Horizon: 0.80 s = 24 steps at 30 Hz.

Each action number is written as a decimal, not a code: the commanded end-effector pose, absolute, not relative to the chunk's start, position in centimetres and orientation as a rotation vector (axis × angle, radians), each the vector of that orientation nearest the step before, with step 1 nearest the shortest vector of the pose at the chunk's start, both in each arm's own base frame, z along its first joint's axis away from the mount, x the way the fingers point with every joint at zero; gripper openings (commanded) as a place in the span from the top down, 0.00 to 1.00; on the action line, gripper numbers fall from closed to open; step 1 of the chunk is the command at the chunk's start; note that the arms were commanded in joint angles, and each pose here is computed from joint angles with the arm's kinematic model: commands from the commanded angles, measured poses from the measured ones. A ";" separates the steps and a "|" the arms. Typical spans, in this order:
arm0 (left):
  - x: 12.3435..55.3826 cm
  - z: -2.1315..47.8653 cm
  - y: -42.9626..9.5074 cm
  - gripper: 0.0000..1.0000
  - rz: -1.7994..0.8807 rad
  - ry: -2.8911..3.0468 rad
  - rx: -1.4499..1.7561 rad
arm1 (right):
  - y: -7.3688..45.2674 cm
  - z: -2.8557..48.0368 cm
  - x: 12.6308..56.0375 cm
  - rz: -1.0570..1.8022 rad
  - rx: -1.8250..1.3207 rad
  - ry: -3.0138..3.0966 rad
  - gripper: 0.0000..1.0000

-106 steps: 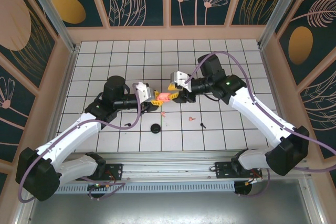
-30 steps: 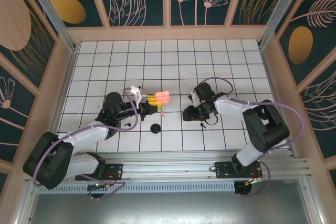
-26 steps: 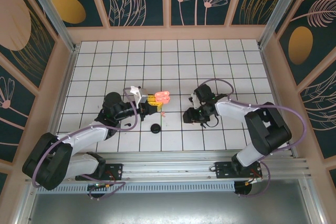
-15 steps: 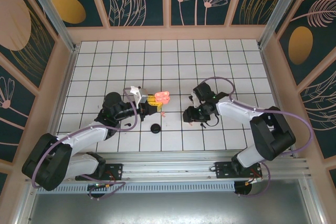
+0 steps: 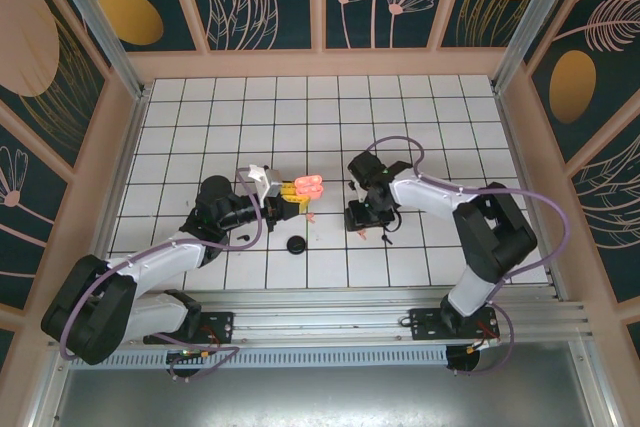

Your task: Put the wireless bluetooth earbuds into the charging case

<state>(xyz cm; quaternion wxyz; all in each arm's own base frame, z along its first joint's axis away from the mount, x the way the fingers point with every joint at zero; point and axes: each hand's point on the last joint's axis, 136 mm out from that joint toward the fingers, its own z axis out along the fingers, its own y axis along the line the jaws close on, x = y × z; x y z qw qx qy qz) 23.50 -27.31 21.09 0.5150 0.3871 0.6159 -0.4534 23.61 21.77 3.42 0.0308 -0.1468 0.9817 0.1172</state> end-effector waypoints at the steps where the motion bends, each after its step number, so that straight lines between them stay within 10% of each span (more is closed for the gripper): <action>1: 23.7 22.1 -27.3 0.83 -1.065 1.446 0.942 | 21.4 3.1 23.5 0.273 -0.518 3.047 0.53; 24: 24.0 21.8 -27.2 0.84 -1.046 1.465 0.942 | 21.4 2.0 23.1 0.230 -0.559 3.087 0.64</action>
